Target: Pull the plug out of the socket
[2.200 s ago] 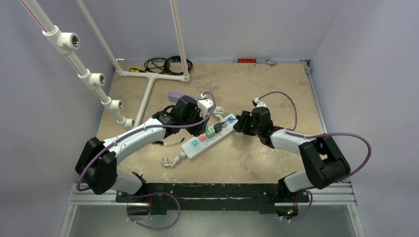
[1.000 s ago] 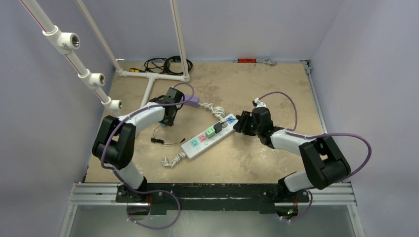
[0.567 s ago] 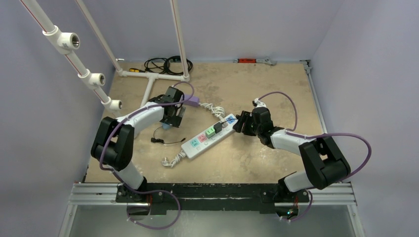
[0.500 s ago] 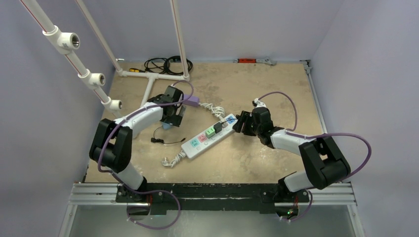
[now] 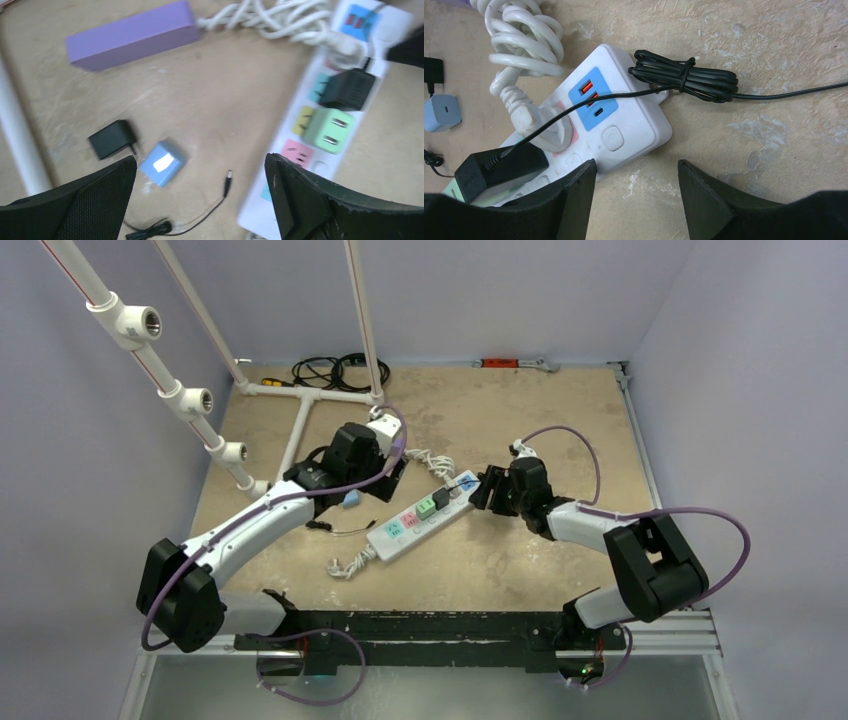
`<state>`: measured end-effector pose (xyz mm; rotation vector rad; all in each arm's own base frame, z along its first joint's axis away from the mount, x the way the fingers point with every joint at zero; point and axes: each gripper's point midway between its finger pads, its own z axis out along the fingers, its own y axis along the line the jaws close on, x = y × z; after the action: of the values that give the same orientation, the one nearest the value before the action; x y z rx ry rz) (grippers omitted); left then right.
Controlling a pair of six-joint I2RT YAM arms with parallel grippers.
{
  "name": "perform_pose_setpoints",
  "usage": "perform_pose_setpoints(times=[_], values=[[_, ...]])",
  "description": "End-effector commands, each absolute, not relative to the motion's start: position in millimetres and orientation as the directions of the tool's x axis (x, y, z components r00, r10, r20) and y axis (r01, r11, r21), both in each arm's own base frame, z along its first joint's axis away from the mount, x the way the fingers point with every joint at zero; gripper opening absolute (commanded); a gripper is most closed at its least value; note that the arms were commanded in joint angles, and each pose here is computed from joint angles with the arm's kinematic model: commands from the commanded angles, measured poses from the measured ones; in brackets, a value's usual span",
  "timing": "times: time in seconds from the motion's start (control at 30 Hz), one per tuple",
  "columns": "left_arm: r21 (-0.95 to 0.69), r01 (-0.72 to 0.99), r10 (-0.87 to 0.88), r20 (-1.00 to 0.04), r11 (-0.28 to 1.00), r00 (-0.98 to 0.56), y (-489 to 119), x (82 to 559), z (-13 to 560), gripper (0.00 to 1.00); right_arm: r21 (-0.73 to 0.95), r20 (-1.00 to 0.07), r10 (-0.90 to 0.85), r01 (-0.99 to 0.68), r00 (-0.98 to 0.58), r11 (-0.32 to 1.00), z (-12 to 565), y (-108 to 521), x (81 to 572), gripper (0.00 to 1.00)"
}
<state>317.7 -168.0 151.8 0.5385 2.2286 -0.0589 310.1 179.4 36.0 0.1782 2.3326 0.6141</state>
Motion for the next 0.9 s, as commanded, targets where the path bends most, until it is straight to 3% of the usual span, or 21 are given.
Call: perform_pose_setpoints(times=[0.0, 0.23, 0.67, 0.87], values=[[0.012, 0.604, 0.379, -0.788, 0.797, -0.484, -218.8, 299.3, 160.0, 0.98, 0.465, -0.600, 0.284, -0.037, -0.748, 0.885, 32.6, 177.8, 311.1, 0.64], [-0.117, 0.721, 0.413, -0.753, 0.682, -0.513, -259.7, 272.8, 140.1, 0.97, 0.509, -0.592, 0.269, -0.093, -0.760, 0.856, 37.0, 190.2, 307.6, 0.64], [-0.134, 0.758, 0.488, -0.691, 0.638, -0.533, -288.9, 257.3, 109.3, 0.95, 0.499, -0.599, 0.223, -0.141, -0.769, 0.855, 43.1, 198.4, 315.7, 0.64], [-0.102, 0.762, 0.520, -0.673, 0.640, -0.527, -299.8, 260.1, 99.6, 0.90, 0.466, -0.626, 0.196, -0.160, -0.755, 0.870, 50.8, 197.3, 325.2, 0.65]])
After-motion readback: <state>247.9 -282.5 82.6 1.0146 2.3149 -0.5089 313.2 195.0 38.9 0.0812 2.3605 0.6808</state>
